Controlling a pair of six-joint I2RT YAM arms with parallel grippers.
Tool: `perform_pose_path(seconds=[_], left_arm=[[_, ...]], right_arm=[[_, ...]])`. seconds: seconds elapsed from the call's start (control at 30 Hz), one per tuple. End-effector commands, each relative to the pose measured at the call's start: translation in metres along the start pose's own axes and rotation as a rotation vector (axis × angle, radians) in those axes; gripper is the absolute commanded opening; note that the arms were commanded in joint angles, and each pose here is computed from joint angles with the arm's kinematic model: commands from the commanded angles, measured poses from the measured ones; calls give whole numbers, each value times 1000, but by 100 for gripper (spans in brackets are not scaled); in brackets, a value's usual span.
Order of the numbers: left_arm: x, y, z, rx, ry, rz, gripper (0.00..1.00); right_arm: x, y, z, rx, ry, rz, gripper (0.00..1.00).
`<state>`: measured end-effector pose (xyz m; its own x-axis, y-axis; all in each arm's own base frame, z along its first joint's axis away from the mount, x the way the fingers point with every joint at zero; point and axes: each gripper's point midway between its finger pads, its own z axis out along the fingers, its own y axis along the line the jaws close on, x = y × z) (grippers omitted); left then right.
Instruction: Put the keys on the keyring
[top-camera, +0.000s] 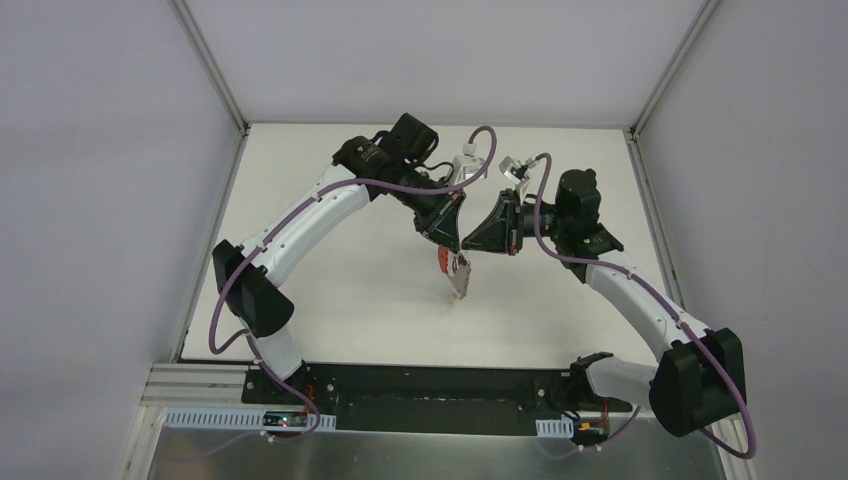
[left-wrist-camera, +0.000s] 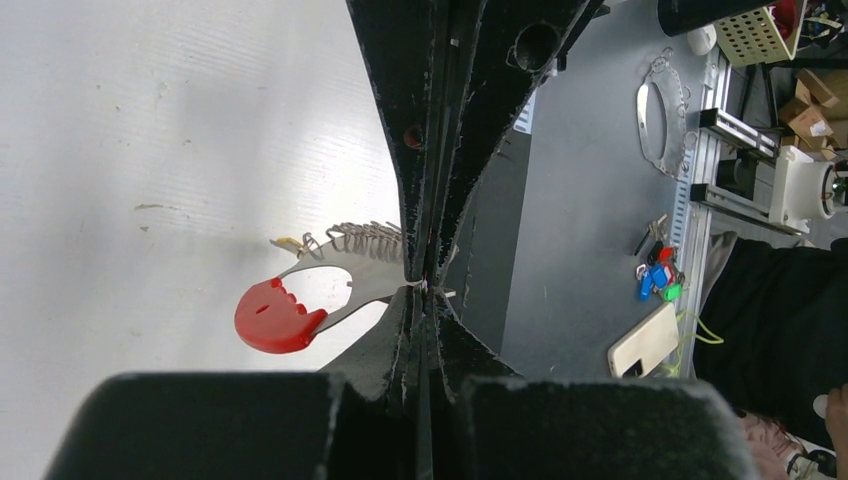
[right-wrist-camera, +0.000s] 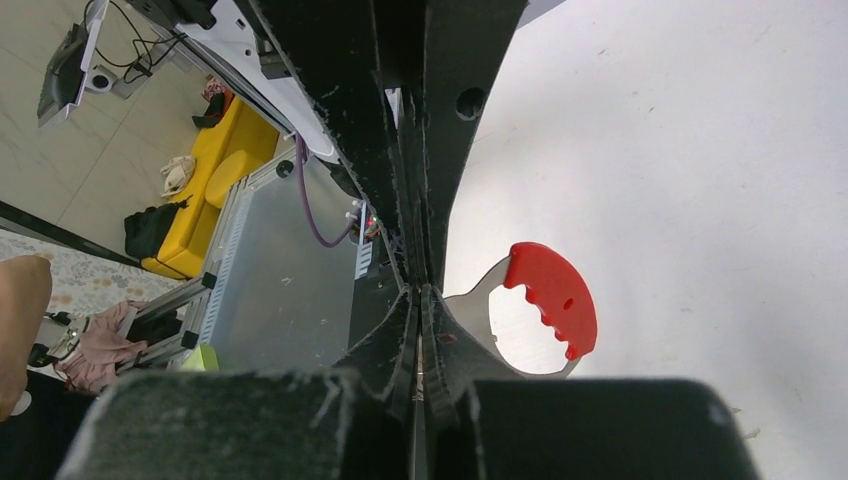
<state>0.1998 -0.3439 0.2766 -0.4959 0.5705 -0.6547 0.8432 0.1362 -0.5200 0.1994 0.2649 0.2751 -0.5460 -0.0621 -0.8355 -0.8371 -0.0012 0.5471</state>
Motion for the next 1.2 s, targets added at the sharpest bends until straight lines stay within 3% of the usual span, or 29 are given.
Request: perform_pose_path(seconds=[0.0,0.2,0.4,0.57,1.0,1.17], left_arm=[[-13,-9,-5,6,-30,59,0],[-15,-7,-9,-3,-47,65,1],[-17,-12,-14,13,-108,75,17],[-14,-13,-16,26,-119,69,21],[-21,-11,-13,44,-135,45,15],[-21,-10,-11,51,-133,40,4]], right_arm=[[-13,10,1,-35,-1,-81,0],[-23,14,-3,-15,-19,-123,0],[-34,14,-8,5,-54,-112,0],[-40,13,-12,12,-75,-100,0],[-43,14,-16,15,-93,-91,0],[-42,13,-17,19,-99,-93,0]])
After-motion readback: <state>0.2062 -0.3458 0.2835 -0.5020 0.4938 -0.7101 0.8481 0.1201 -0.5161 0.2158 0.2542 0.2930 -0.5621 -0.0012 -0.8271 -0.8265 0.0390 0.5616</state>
